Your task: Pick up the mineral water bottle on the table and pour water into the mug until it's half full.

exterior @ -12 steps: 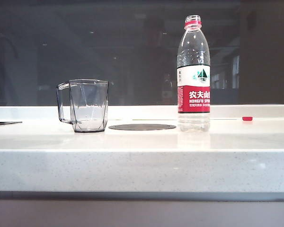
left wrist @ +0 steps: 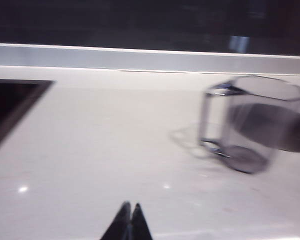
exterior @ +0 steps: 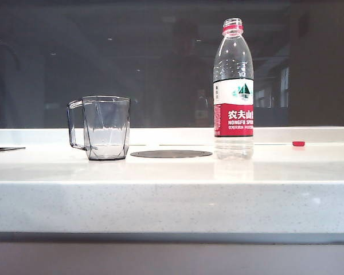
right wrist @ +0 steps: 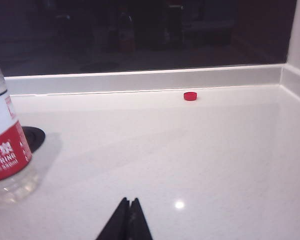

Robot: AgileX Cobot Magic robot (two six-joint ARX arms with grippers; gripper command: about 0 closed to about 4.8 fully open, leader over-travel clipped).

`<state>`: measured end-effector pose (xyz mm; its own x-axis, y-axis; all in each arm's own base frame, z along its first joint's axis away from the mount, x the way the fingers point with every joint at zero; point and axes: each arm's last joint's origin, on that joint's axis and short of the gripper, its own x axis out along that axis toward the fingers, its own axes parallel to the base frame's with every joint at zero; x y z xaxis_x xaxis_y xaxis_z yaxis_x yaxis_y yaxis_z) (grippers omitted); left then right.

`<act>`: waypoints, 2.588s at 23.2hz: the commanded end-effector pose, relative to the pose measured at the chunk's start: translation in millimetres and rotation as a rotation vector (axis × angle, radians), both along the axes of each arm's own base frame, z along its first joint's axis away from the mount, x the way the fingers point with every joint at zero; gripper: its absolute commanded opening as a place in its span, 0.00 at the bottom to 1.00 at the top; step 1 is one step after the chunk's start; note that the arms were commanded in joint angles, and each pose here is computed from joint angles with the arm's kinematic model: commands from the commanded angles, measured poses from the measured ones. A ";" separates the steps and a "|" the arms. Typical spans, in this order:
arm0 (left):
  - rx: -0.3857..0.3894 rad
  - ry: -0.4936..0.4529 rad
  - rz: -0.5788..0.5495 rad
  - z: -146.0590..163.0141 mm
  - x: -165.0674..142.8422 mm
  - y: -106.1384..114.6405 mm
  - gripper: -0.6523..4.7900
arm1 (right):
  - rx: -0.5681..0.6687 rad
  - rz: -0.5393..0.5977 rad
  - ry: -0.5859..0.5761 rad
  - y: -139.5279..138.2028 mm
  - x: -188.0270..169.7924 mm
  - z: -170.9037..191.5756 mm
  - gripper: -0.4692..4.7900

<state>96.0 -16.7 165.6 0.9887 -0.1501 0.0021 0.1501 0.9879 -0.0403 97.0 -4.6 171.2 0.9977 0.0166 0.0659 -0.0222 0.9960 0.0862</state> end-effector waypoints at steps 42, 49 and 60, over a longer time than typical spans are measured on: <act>0.000 -0.010 -0.490 1.5 -18.9 -42.7 0.11 | 0.078 0.310 0.098 135.3 147.4 -11.1 1.00; 0.000 -0.010 -0.490 1.5 -18.9 -42.7 0.11 | 0.078 0.267 0.098 141.6 161.1 -23.7 1.00; 0.002 -0.006 -0.490 1.0 -18.9 -42.7 0.11 | 0.074 0.246 0.057 146.4 172.6 -14.1 1.00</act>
